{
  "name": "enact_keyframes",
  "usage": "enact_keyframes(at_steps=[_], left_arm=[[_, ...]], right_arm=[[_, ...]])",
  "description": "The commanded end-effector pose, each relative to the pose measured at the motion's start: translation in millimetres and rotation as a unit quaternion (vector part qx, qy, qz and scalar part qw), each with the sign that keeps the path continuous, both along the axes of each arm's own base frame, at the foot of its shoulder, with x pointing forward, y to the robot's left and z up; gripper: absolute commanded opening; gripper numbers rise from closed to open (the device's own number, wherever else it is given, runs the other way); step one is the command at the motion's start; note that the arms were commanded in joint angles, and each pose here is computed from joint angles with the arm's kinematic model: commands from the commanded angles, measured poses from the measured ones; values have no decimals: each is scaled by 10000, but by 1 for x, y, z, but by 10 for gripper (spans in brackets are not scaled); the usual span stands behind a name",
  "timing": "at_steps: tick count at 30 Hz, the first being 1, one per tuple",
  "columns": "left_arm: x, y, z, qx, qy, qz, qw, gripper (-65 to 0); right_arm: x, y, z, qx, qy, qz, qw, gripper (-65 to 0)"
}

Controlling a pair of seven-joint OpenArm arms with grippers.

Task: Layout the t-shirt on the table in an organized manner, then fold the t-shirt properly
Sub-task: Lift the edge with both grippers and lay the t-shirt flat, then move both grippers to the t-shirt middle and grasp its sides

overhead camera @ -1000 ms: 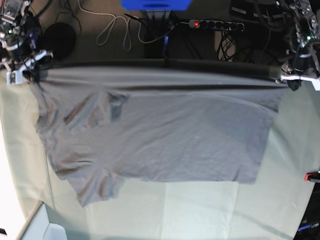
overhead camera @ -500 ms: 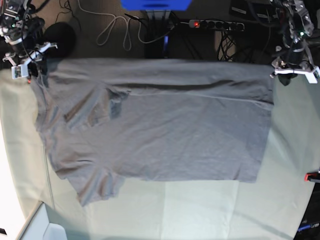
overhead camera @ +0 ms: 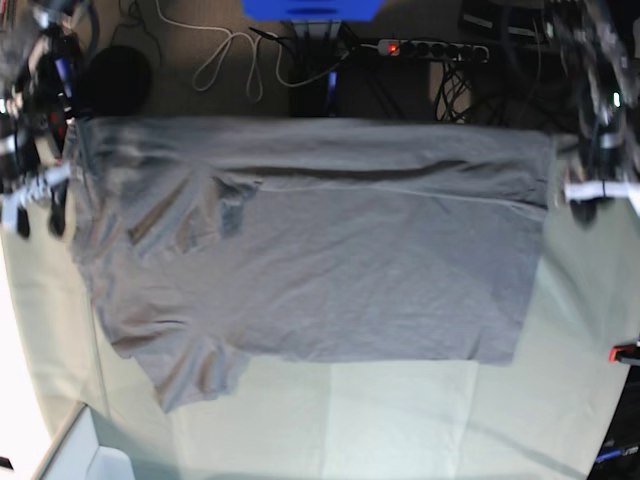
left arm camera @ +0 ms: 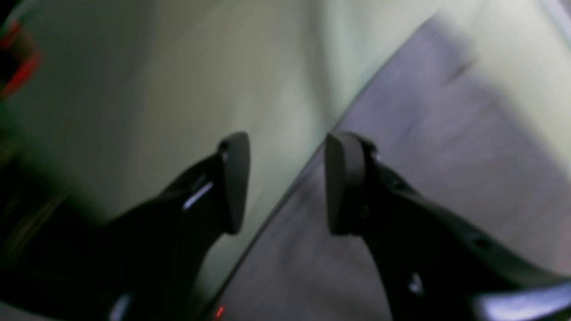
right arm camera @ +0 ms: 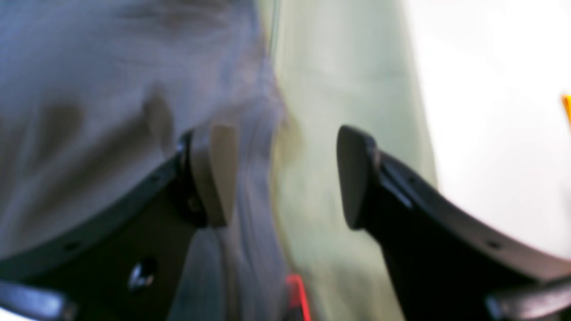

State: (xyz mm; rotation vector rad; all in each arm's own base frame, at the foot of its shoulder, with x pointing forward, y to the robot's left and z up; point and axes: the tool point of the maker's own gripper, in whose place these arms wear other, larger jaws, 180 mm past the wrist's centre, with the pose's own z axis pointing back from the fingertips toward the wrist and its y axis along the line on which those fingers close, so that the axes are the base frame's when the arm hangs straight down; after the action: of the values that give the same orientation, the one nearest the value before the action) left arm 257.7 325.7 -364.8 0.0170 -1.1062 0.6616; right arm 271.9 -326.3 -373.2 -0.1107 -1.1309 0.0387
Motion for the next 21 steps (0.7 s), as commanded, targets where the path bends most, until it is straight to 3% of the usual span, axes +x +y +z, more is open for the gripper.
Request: enact_keyframes(at_steps=[1,4,8,11,17,21], left_arm=[[15,6,13,95,-245,57,9996,-378],[48,10,23,-39,-536,127,9985,-378],[88,17,20,-339,-677,265,9968,-377],[110,19,1,-603,-483,301,9966,-377],[147,12,-27,-611,128,-98,9980,-363],[164,5,-36,-643,316,-208,9972,-290]], right_arm=[[25,-4,14,-78,-188,41,9998,-287],[76,-8,6,-116,165,21,9998,-287],[131,0,-16,272,527,132,9982,-287],[157,12,-30,661,711,310,9948,-287],[159,23,-52,1262,675,458,9886,-287],[160,9,-53,1135,385,63,9928,-287]])
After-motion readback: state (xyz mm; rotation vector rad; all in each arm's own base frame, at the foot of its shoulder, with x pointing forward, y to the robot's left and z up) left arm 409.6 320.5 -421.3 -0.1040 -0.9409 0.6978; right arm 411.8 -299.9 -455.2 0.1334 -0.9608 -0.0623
